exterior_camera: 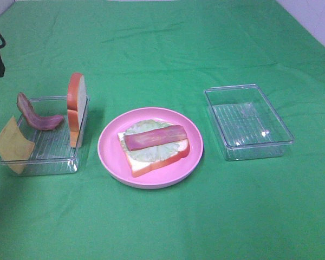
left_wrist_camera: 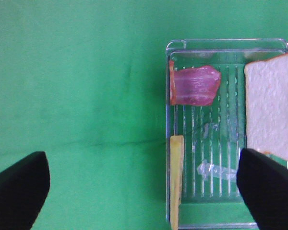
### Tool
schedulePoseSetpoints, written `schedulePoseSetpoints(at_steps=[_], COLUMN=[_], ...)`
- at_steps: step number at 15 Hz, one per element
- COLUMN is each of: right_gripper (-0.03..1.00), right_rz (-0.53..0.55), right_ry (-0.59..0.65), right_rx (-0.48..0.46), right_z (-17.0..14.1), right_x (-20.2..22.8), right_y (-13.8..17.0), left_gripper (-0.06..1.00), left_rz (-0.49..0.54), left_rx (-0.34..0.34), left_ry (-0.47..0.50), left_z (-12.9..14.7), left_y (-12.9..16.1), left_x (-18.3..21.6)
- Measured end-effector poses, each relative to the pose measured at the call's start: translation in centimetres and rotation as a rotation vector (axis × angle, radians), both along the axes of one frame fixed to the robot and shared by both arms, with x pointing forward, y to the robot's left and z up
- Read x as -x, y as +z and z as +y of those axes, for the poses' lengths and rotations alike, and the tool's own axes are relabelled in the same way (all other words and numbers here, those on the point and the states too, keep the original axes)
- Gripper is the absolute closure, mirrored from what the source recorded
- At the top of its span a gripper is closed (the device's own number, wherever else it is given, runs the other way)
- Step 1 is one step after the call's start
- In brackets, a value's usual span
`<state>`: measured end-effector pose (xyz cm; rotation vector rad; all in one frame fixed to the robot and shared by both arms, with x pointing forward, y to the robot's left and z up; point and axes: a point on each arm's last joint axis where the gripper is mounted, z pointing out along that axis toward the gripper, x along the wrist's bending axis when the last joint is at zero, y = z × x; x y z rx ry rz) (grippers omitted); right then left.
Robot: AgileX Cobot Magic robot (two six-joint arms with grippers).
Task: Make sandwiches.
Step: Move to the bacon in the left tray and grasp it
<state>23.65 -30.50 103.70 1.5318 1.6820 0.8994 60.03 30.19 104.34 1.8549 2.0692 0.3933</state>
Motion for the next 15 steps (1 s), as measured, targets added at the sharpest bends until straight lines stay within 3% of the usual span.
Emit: schedulePoseSetpoints(at_steps=[4, 8, 15], right_gripper=[0.01, 0.01, 0.01], right_rz=[0.000, 0.000, 0.000], right_ry=[0.000, 0.000, 0.000], right_rx=[0.000, 0.000, 0.000], right_z=[0.0, 0.0, 0.0], right_x=[0.0, 0.0, 0.0], right_y=[0.0, 0.0, 0.0], left_gripper=[-0.04, -0.04, -0.04], left_rz=[0.052, 0.108, 0.094], left_rx=[0.050, 0.059, 0.070], left_ry=[-0.007, 0.000, 0.015], left_z=[-0.4, -0.5, -0.5], left_y=[-3.0, -6.7, -9.8], left_x=[-3.4, -4.8, -6.3])
